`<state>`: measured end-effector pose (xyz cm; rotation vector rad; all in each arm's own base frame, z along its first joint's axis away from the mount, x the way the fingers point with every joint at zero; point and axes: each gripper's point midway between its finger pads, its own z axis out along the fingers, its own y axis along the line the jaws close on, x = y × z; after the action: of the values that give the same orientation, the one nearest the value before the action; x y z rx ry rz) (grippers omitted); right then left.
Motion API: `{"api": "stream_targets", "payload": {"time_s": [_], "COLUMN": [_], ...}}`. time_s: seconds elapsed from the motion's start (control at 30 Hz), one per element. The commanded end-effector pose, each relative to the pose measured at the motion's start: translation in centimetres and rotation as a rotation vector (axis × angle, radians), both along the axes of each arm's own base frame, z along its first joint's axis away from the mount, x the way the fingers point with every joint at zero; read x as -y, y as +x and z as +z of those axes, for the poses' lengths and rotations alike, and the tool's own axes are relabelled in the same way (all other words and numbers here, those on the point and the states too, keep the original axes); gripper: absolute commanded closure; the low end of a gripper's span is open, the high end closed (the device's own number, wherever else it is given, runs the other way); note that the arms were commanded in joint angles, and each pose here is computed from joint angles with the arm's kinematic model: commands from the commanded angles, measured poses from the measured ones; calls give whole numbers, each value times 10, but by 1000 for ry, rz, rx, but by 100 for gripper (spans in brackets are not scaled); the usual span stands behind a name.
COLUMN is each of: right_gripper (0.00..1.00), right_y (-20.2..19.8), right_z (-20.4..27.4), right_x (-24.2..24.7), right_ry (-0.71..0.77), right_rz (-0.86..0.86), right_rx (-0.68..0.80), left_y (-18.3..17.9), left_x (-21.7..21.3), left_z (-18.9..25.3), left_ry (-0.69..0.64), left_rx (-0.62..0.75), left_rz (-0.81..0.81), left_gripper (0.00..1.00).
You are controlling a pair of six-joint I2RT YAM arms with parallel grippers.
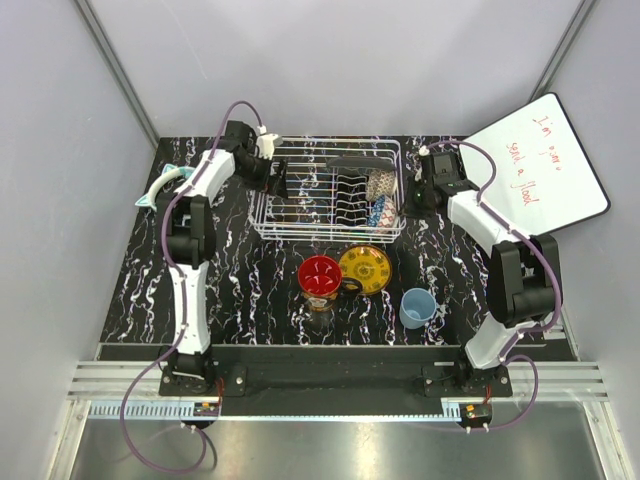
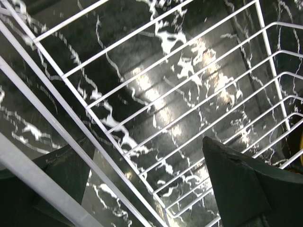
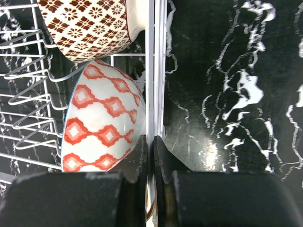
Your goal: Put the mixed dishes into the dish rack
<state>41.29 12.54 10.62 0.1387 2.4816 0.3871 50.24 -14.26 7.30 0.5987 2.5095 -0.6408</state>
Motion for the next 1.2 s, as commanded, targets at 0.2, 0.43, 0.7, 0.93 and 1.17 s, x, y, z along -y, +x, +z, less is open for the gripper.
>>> {"api": "stream_targets", "payload": {"time_s": [0.2, 0.43, 0.7, 0.93, 1.17], "right_gripper": [82, 17, 0, 0, 0], "right_y": [36, 31, -1, -52, -108], "right_z": [26, 49, 68, 104, 93], "right_x": [32, 23, 37, 46, 17], "right_ry": [-20, 35, 5, -29, 254], "right_rz": [-107, -82, -116, -157, -243], "right_rx": [92, 124, 167, 263, 210], "left_y": [6, -9, -39, -201, -275], "left_x": [47, -2, -43, -7, 6], "left_z": [32, 64, 158, 142, 69], "left_ry": [-75, -16, 64, 51, 161], "left_rx": [61, 105, 262, 89, -4], "left_rz": [-72, -34, 33, -430, -568], "left_gripper": [1, 1, 1, 1, 1]}}
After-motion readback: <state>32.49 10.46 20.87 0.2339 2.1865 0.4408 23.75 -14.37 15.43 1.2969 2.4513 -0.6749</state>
